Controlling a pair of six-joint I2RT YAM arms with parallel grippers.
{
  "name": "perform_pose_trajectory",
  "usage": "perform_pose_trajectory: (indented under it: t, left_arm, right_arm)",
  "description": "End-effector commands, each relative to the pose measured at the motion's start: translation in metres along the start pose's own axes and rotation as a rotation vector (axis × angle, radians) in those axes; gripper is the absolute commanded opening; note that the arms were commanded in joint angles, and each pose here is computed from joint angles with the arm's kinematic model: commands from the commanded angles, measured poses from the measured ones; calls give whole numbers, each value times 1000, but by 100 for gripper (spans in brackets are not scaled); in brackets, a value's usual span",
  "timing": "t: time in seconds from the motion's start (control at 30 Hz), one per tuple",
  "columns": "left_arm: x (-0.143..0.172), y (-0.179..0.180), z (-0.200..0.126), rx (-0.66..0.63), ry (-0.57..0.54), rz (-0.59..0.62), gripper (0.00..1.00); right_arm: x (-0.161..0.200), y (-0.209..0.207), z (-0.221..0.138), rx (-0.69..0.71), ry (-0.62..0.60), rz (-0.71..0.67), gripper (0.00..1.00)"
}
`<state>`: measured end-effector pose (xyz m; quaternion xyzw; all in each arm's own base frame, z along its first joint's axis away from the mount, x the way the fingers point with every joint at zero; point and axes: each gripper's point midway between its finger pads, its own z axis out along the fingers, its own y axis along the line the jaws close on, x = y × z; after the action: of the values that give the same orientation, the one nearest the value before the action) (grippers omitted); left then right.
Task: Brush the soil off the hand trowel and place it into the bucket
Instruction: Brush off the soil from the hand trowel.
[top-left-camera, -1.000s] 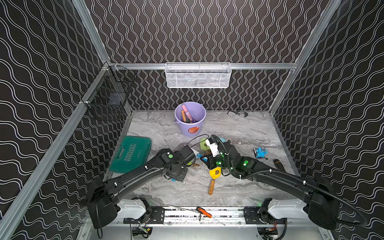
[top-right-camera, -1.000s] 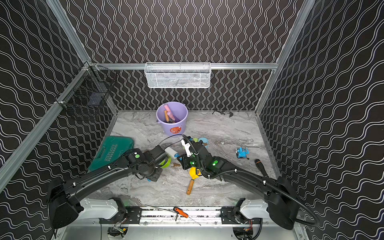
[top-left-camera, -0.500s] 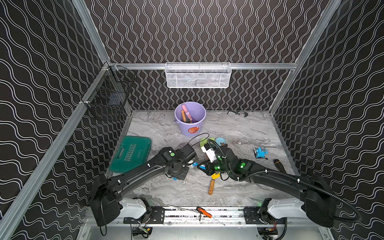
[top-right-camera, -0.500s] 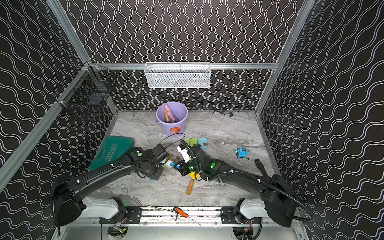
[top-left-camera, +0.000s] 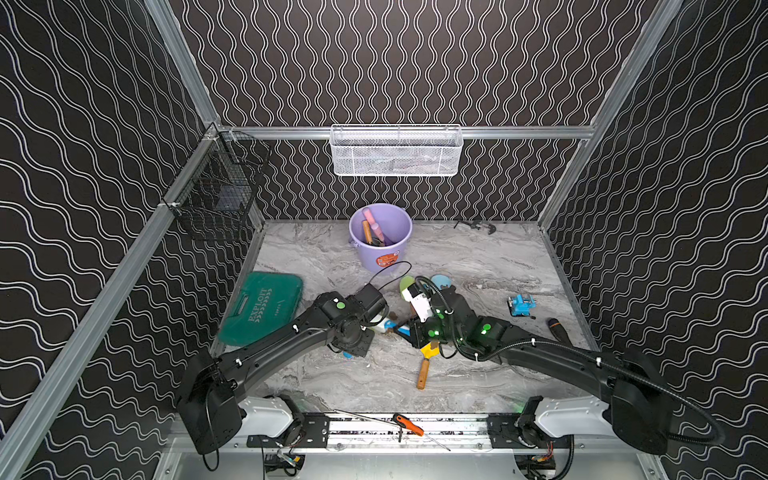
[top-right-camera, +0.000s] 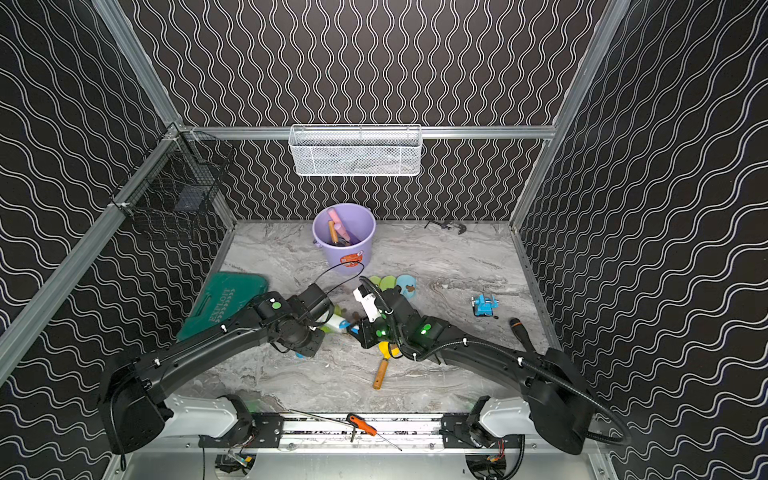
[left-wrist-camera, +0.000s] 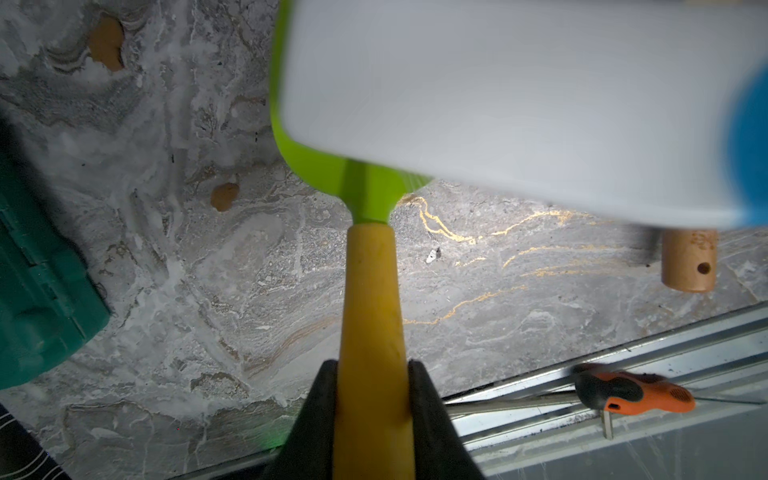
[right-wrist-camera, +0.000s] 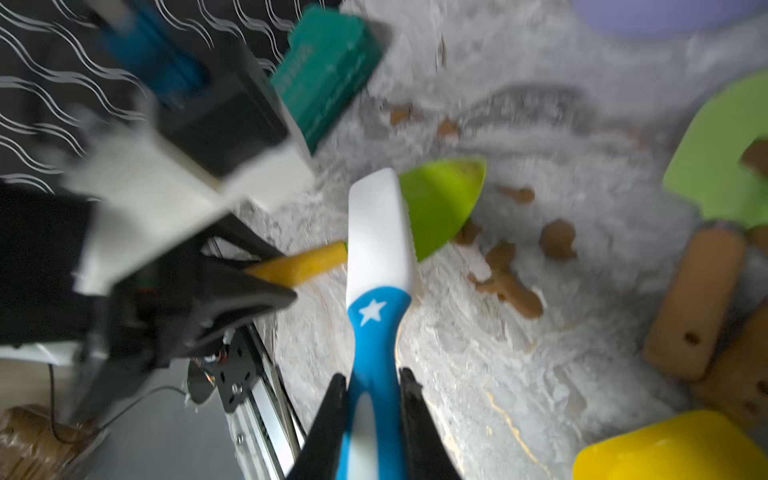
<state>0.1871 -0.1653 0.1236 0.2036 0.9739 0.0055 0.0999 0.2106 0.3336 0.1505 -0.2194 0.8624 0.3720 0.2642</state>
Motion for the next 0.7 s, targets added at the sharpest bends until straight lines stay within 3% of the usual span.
perform_pose_trajectory:
  t: [0.0,0.07,0.17,0.27,0.37,0.47,0.67]
  left_arm:
    - [-3,-2,-2,26,-16,7,0]
    - [-4,-4,-2,48,-21,1,0]
    - [-7,-11,0,117,-26,-18,0]
    - [-19,-25,-3,266,-63,-82,0]
    - [-41,-42,-19,544,-163,-185,0]
    - [-68,-53,-46,900,-261,-289,0]
    - [-98,-30,-78,1396,-324,-530,0]
  right_arm:
    - [-2,-23,5,46,-6,74,0]
    - [-16,-44,-3,85,-49,129,0]
    - [-55,-56,-36,90,-211,165,0]
    - [-83,-56,-69,108,-343,148,0]
    - [-89,-57,-90,148,-402,134,0]
    - [-87,-62,-105,182,-443,141,0]
    - [-92,-52,-139,59,-622,247,0]
